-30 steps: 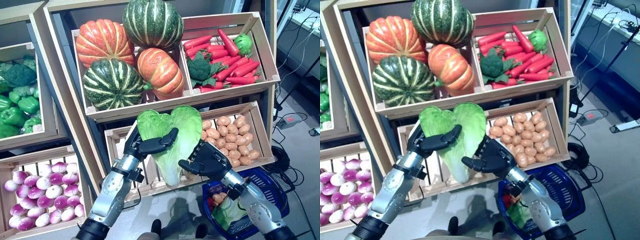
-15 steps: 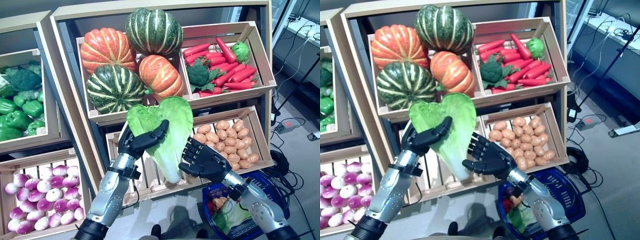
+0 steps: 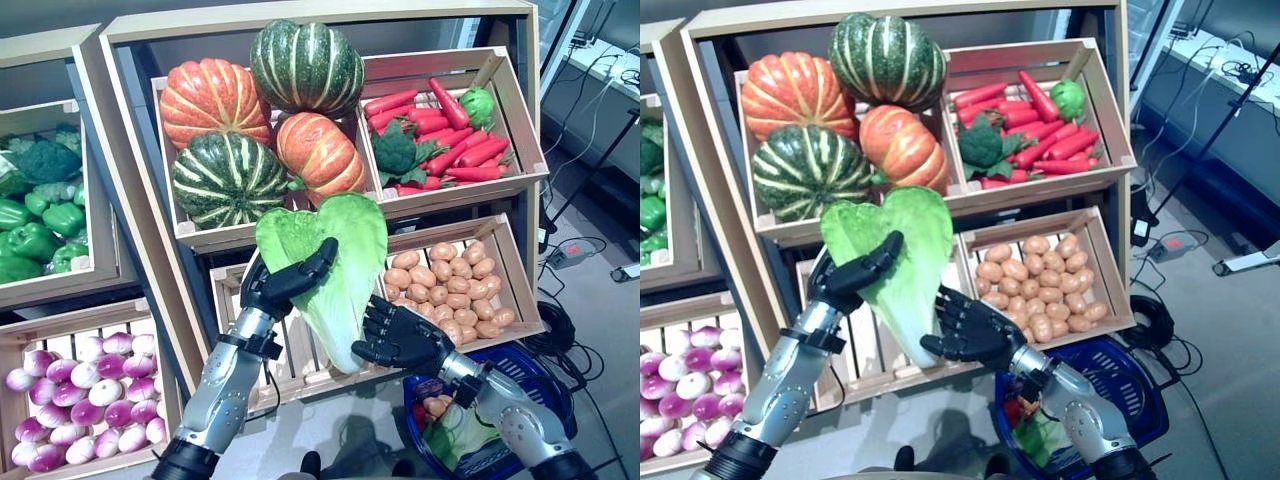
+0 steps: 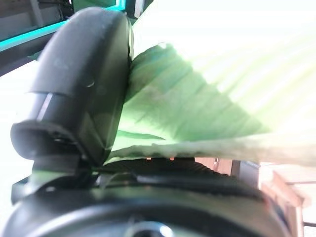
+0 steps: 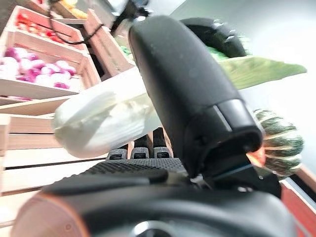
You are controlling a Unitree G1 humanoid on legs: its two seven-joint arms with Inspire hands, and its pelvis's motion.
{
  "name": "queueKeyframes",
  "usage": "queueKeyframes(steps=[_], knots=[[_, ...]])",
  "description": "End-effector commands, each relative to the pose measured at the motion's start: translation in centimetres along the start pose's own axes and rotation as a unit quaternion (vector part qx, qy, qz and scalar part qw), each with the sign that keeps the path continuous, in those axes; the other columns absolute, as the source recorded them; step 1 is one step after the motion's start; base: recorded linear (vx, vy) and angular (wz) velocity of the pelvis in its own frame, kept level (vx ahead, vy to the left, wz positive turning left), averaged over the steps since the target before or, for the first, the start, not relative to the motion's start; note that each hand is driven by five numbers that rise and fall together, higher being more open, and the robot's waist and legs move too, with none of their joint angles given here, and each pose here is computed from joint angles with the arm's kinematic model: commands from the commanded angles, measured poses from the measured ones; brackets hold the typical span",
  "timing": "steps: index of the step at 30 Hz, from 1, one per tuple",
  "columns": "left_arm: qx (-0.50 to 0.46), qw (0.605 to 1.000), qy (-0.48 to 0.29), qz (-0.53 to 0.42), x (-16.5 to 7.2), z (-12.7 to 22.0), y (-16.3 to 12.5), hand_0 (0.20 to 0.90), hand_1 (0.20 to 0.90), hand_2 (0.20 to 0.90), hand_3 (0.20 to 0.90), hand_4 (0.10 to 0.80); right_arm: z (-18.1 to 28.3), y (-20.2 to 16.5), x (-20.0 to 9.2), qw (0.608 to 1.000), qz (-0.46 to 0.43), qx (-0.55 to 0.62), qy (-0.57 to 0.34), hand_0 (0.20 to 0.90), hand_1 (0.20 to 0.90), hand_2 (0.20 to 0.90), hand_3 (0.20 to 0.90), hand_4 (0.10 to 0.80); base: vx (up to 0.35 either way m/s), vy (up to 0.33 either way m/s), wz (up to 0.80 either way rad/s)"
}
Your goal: Put vegetables into the basket
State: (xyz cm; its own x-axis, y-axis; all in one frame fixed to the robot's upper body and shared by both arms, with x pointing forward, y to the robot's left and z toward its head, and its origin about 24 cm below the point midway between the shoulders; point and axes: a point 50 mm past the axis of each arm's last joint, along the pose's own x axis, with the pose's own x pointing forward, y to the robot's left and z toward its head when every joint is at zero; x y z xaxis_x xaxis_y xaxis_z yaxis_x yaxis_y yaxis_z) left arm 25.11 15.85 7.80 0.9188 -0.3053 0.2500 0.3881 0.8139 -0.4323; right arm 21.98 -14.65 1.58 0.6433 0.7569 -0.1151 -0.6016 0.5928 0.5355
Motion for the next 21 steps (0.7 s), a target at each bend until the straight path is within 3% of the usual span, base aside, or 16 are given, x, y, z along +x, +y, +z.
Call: queueKeyframes(steps=[1, 14, 21], knots=[[-0.042, 0.98, -0.131, -0.146, 2.8, 4.6, -4.9, 0.3, 0.3, 0.3, 0.3, 0.4, -0.2, 2.6, 2.1, 0.994, 0.109, -0.008, 0.014, 0.9, 0.9, 0.9, 0.9, 0.8, 0.0, 0.0, 0.0], [-0.04, 0.964, -0.061, -0.256, 2.6, 3.2, -7.3, 0.3, 0.3, 0.3, 0.3, 0.4, -1.6, 2.7, 2.3, 0.983, 0.131, -0.051, 0.12, 0.9, 0.9, 0.9, 0.9, 0.8, 0.0, 0.0, 0.0], [-0.048, 0.961, -0.034, -0.27, 2.5, 2.4, -7.5, 0.3, 0.3, 0.3, 0.3, 0.4, -1.6, 2.6, 2.2, 0.98, 0.143, -0.049, 0.128, 0.9, 0.9, 0.9, 0.9, 0.8, 0.0, 0.0, 0.0]])
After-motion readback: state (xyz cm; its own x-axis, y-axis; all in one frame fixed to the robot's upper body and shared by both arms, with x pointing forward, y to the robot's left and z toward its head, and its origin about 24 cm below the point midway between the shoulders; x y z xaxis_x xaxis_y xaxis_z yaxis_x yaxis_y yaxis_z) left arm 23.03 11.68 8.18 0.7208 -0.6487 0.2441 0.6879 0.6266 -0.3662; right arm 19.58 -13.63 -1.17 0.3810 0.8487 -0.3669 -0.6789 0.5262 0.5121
